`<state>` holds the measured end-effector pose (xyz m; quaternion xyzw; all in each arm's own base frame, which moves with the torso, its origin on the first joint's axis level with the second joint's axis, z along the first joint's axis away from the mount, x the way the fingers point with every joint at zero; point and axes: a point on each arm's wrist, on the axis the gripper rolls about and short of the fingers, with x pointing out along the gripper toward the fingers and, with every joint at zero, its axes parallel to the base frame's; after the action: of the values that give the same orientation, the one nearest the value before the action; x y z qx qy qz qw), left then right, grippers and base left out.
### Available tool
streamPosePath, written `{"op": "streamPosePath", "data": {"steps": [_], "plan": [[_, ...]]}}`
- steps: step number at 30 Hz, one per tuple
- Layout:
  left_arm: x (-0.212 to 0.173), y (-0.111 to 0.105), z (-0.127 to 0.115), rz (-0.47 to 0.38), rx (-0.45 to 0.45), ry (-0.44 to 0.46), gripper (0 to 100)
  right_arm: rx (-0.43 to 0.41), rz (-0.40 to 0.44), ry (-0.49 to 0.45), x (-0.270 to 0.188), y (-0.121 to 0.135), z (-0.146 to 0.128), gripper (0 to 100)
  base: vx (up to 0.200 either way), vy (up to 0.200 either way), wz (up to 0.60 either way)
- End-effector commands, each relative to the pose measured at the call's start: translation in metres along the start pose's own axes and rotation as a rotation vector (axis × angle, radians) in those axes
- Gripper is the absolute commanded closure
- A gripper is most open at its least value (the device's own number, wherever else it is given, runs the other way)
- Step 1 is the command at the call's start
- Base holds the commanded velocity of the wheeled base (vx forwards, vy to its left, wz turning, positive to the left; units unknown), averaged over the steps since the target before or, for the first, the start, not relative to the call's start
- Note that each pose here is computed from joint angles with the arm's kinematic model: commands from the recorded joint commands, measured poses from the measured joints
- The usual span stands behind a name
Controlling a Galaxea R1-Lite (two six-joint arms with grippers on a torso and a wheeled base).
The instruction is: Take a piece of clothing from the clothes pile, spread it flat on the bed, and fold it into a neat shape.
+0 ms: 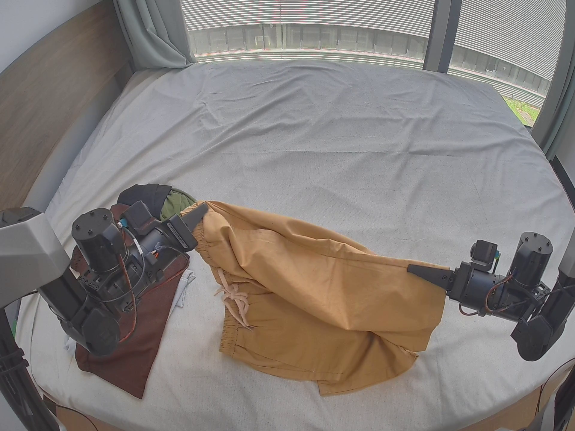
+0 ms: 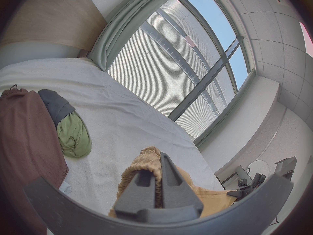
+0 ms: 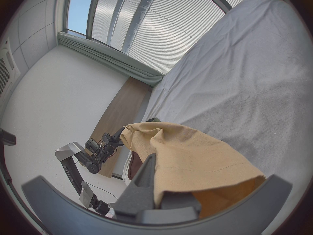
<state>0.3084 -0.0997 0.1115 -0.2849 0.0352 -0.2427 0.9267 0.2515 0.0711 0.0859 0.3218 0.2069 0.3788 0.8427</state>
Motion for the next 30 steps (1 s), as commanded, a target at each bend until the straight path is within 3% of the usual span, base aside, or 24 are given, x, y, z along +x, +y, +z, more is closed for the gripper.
{"op": "streamPosePath", "data": {"steps": [1, 12, 30], "plan": [[-0.005, -0.007, 0.009, -0.019, 0.008, -0.026, 100, -0.031, 0.026, -0.030, -0.003, 0.010, 0.007, 100, 0.000, 0.000, 0.00], [-0.024, -0.015, 0.020, -0.066, 0.019, -0.012, 100, -0.082, 0.086, -0.062, -0.003, 0.028, 0.016, 100, 0.000, 0.000, 0.00], [-0.040, -0.005, 0.034, -0.102, 0.030, 0.010, 100, -0.145, 0.142, -0.119, 0.004, 0.040, 0.034, 100, 0.000, 0.000, 0.00]]}}
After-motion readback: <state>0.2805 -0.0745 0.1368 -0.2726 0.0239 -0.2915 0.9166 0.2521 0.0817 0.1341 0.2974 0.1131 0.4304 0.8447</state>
